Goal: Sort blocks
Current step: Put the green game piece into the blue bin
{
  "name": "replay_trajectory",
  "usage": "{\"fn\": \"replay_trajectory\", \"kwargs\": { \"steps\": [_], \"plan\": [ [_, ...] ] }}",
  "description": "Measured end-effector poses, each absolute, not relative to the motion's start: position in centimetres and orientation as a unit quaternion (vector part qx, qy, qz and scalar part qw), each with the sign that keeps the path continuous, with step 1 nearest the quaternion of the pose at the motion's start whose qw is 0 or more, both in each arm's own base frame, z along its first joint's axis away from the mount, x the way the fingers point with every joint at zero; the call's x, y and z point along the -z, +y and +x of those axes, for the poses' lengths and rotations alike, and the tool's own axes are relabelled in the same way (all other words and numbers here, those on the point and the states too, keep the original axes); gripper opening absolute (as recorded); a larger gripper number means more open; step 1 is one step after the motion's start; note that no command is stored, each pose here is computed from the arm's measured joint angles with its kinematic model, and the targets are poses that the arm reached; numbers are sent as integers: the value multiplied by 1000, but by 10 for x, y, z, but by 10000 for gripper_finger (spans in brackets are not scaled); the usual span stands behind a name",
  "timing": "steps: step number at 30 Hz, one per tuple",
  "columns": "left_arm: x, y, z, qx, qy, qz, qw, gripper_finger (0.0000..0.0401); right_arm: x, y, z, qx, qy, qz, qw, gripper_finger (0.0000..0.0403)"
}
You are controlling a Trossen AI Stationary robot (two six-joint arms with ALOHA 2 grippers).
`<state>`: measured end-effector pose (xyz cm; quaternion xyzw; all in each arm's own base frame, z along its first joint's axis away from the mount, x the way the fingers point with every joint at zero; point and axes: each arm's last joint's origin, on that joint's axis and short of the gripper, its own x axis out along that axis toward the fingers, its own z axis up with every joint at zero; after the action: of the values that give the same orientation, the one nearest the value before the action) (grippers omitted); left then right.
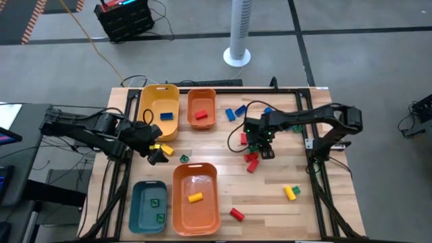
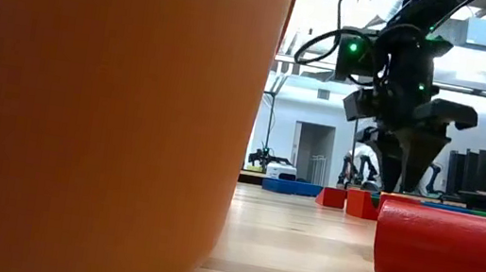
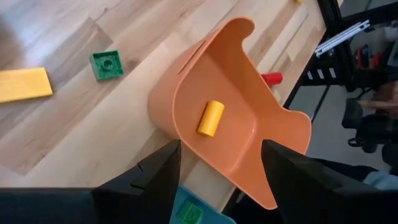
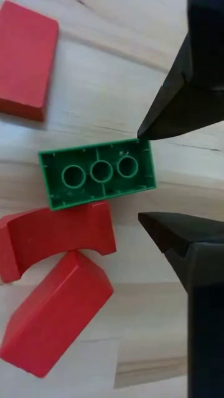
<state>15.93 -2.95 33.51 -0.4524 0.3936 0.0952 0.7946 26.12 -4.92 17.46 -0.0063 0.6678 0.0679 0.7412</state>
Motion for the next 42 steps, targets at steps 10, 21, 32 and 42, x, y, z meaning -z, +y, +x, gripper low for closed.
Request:
{"fn": "replay_trajectory", "kwargs": {
  "steps": [10,21,32,42],
  "plan": [
    [-335,-30,159,-95,394,-453,794,217,-168,-48,265,-91,660,-40,745,245],
    [-335,-30,159,-95,394,-453,794,217,-146,-47,256,-95,653,-49,750,225],
    [-335,-30,159,-97,394,-457,791,217,-145,-48,262,-73,624,-39,777,137],
    [-335,-27,160,-118,377,-429,812,217,-190,-64,258,-18,565,-11,825,128]
  ]
}}
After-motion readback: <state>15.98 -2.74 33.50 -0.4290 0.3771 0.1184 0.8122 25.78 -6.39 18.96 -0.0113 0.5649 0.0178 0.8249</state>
